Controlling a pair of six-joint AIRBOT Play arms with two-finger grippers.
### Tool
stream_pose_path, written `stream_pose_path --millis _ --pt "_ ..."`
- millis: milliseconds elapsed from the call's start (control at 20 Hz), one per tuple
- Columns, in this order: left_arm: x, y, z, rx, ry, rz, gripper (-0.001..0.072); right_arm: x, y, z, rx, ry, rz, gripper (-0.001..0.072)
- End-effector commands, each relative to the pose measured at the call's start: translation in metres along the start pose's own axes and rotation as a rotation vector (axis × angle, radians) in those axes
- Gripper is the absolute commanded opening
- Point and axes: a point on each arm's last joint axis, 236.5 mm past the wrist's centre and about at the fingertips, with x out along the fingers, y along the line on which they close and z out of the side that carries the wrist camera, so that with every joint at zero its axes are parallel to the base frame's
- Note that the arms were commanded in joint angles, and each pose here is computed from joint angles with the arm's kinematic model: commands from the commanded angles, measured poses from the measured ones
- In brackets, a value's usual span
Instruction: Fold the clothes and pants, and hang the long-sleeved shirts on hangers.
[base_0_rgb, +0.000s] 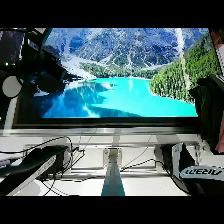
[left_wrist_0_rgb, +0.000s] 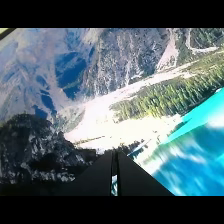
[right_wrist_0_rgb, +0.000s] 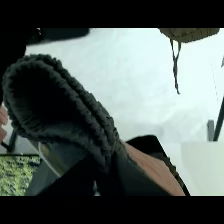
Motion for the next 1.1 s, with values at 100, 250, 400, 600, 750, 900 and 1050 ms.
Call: stream_pose_path --millis 100,250,400,600,750,900,1050 --pt "0.001 0.0 0.0 0.0 0.001 0.0 0.0035 0.001 0.01 0.006 0.015 -0.024 0.042 0.0685" --pt "0.001 0.0 0.0 0.001 0.001 0.0 0.0034 0.01 0.028 -0.004 0.003 0.029 0.104 0.0557" --pt "0.001 0.0 0.0 0.001 0.001 0.0 0.0035 0.023 0.075 -0.047 -0.128 0.225 0.281 0.0022" --pt "0.001 0.0 0.0 0.001 0.001 0.0 0.0035 0.019 0.14 -0.115 -0.28 0.52 0.571 0.002" --pt "0.001 0.0 0.0 0.001 0.001 0.0 0.0035 0.009 0.172 -0.133 -0.408 0.521 0.663 0.002" --pt "0.001 0.0 0.0 0.001 0.001 0.0 0.0034 -0.011 0.21 -0.154 -0.54 0.493 0.764 0.002" --pt "0.001 0.0 0.0 0.001 0.001 0.0 0.0034 -0.031 0.238 -0.193 -0.763 0.494 0.831 0.0019"
